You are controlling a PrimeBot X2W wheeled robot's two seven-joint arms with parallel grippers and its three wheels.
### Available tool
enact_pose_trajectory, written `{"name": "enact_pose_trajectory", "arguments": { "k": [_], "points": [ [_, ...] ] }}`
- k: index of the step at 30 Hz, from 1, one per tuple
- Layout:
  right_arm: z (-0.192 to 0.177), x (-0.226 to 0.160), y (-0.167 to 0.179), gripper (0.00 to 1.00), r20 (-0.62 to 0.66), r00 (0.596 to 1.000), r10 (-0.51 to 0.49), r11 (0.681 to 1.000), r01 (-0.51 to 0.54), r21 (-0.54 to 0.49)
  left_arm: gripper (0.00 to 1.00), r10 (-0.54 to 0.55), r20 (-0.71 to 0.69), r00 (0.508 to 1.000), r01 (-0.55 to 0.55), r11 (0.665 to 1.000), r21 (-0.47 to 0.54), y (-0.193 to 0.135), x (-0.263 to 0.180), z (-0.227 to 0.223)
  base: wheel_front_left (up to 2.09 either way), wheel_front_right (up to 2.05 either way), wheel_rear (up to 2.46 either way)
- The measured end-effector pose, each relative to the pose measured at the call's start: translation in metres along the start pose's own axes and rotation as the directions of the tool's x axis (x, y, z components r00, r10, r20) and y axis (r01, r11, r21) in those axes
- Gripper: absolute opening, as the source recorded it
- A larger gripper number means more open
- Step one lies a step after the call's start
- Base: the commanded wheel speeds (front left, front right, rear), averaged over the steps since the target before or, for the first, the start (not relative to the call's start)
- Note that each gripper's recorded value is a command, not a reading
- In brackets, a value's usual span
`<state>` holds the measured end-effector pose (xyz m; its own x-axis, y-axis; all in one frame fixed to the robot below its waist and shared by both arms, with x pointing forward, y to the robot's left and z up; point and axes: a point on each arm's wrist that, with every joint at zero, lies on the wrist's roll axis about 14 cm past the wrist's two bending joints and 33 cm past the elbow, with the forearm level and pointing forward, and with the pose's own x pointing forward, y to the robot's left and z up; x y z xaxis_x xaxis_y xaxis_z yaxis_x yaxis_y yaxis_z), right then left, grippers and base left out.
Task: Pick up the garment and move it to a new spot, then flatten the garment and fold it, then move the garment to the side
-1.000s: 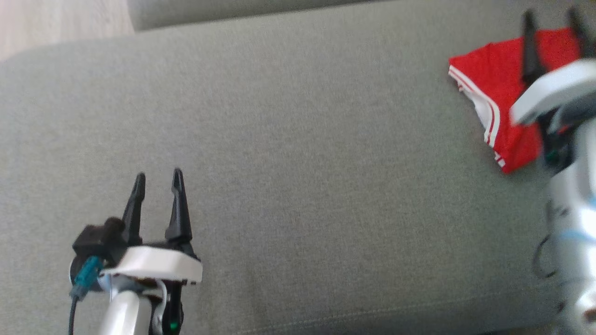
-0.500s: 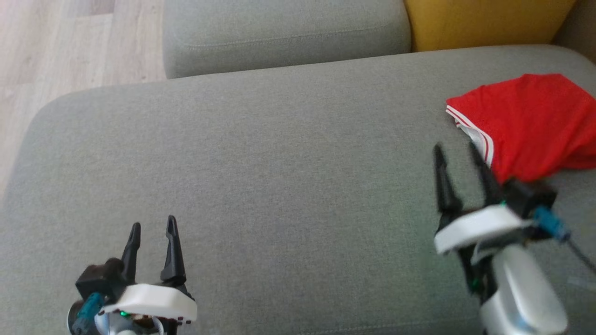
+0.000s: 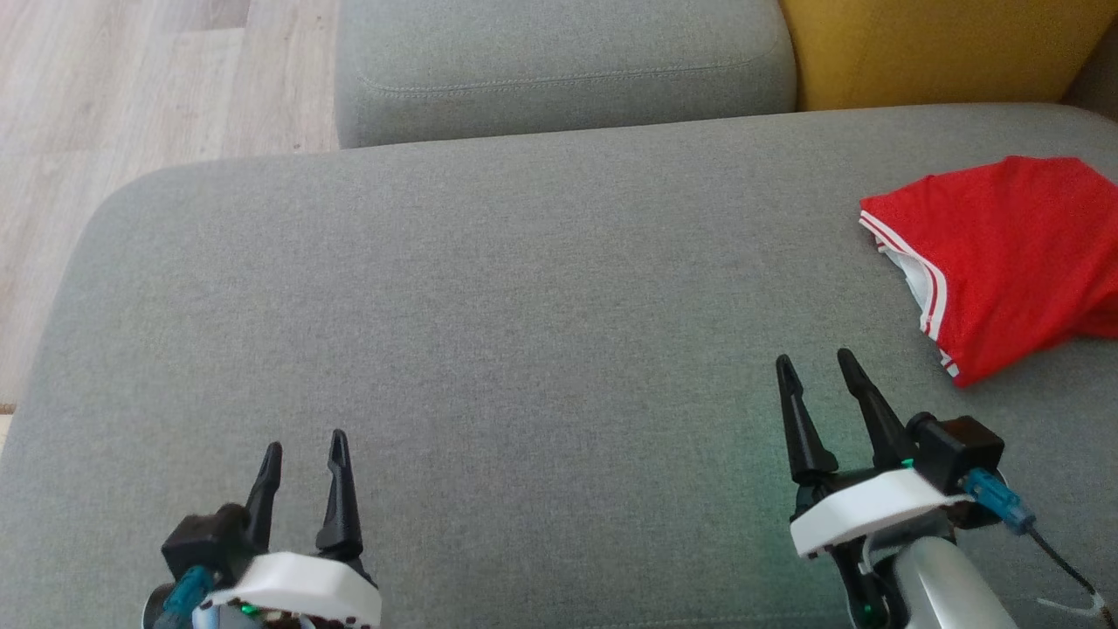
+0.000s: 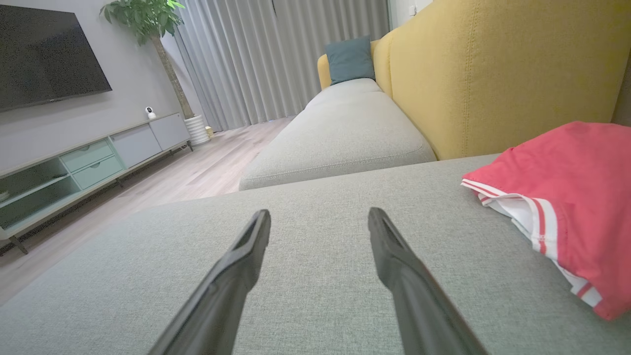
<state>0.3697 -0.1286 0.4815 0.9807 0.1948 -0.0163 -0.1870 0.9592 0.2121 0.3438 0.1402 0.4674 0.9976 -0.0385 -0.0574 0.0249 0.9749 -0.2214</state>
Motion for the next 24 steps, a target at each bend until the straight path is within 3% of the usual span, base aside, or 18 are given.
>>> {"name": "enact_pose_trajectory", "arguments": {
  "k": [13,14,21,24],
  "points": [
    [-0.005,-0.002,-0.005,1.0,-0.018,1.0,-0.016,1.0,0.016,0.001,1.0,-0.005,0.009,1.0,0.005,1.0,0.012,-0.002,0.0,0.003,0.0,0.0,0.0],
    [-0.006,-0.002,-0.005,0.0,-0.018,1.0,-0.017,1.0,0.017,0.001,0.0,-0.007,0.009,1.0,0.006,1.0,0.013,-0.002,0.001,0.003,0.0,0.0,0.0],
    [-0.06,-0.033,-0.014,0.0,-0.182,0.982,-0.059,0.998,0.064,0.024,0.0,0.033,-0.145,0.989,-0.031,0.999,0.02,0.011,-0.022,-0.044,0.0,0.0,0.0],
    [-0.065,-0.038,-0.015,0.0,-0.2,0.977,-0.07,0.995,0.083,0.055,0.0,0.042,-0.161,0.986,-0.044,0.999,-0.01,0.013,-0.024,-0.047,0.0,0.0,0.0]
  ]
}}
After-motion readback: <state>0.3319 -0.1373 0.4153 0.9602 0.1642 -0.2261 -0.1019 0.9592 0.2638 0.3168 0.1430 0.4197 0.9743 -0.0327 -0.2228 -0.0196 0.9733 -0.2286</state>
